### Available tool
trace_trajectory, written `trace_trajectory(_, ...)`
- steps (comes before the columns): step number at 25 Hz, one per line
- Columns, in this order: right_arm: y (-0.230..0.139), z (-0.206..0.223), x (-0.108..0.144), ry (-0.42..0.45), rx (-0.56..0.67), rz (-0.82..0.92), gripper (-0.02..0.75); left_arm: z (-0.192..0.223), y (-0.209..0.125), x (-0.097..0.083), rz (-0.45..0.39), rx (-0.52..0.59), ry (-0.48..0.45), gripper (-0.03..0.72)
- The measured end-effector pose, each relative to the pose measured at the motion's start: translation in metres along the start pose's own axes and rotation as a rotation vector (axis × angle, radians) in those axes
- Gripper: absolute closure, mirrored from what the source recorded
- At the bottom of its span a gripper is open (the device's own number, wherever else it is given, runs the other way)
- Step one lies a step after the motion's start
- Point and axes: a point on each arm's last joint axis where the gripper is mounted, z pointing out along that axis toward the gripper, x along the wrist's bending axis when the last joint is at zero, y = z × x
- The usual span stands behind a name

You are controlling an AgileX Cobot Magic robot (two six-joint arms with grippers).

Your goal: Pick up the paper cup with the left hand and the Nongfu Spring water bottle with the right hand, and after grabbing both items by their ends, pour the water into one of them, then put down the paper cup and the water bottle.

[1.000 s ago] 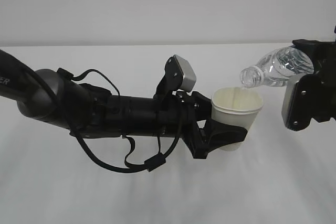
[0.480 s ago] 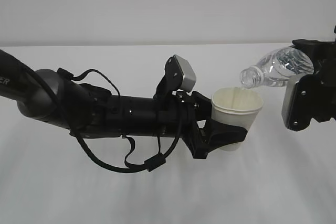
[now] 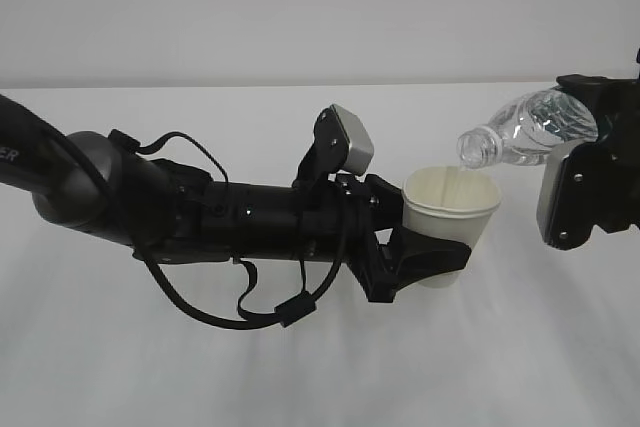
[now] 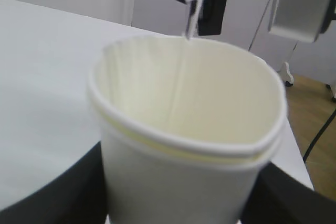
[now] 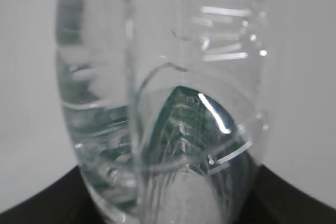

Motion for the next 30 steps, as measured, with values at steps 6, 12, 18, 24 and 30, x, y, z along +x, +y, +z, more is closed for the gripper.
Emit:
trace_trajectory(6, 0.0000, 0.0000, -0.0002, -0.002, 0.000, -0.002, 0.328, 0.0002, -0.0009, 0.0002, -0.002, 0.002, 0.000, 0.214)
trace_trajectory(12, 0.0000, 0.0000, -0.0005, -0.005, 0.000, -0.006, 0.328, 0.0003, -0.0015, 0.0003, -0.003, 0.003, 0.000, 0.214)
trace_trajectory(18, 0.0000, 0.0000, -0.0005, -0.005, 0.000, -0.008, 0.328, 0.0003, -0.0013, 0.0005, -0.005, 0.001, 0.002, 0.214)
trace_trajectory(24, 0.0000, 0.0000, -0.0006, -0.007, 0.000, -0.008, 0.328, 0.0003, -0.0011, 0.0007, -0.007, -0.001, 0.005, 0.214)
trace_trajectory(30, 0.0000, 0.0000, -0.0007, -0.007, 0.000, -0.012, 0.328, 0.0003, -0.0011, 0.0007, -0.007, -0.001, 0.005, 0.214)
